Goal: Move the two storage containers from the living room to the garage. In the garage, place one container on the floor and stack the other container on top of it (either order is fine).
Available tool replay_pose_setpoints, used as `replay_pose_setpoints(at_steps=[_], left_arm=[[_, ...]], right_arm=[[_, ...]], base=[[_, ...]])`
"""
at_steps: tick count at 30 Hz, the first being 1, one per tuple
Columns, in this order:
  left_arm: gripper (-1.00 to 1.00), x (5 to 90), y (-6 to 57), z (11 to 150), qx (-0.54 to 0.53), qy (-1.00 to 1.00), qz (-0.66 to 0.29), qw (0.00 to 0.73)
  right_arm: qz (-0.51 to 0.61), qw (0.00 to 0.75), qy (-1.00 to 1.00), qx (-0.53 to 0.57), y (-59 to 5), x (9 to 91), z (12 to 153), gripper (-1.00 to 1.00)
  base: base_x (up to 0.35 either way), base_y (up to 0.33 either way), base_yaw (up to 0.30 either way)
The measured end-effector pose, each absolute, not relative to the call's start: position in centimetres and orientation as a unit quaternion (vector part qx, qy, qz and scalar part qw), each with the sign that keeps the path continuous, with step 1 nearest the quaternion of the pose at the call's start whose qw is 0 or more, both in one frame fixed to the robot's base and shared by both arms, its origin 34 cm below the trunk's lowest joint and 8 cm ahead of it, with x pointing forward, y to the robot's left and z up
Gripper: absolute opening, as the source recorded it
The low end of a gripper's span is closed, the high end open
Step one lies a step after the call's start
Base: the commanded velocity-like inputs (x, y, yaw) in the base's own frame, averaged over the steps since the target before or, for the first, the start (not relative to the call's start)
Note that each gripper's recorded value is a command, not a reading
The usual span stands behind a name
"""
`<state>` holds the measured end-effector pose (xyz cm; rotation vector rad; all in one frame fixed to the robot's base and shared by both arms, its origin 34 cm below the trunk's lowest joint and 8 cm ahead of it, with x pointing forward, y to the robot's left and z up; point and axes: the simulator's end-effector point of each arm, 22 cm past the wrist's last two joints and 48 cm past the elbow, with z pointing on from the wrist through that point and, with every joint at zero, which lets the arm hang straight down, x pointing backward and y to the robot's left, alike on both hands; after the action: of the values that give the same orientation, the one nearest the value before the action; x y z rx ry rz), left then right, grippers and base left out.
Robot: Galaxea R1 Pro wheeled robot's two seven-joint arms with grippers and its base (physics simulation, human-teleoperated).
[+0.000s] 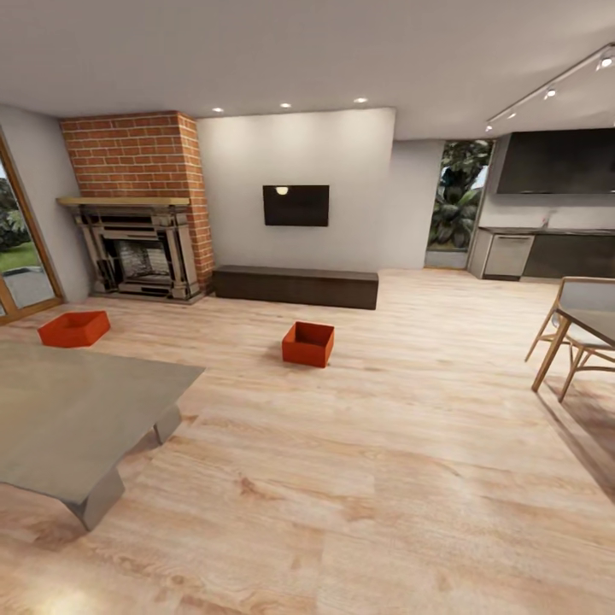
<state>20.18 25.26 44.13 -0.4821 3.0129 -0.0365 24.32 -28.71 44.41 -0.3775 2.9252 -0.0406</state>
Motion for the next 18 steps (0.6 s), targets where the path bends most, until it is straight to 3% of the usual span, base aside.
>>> replay_pose_setpoints(at_steps=[18], left_arm=[[1.0,20.19,25.26,44.13,-0.158,0.986,-0.012,0.045]], right_arm=[[-0.014,0.096,0.987,-0.127,-28.69,24.35,44.41,1.0]], base=[[0.322,0.001,0.0]])
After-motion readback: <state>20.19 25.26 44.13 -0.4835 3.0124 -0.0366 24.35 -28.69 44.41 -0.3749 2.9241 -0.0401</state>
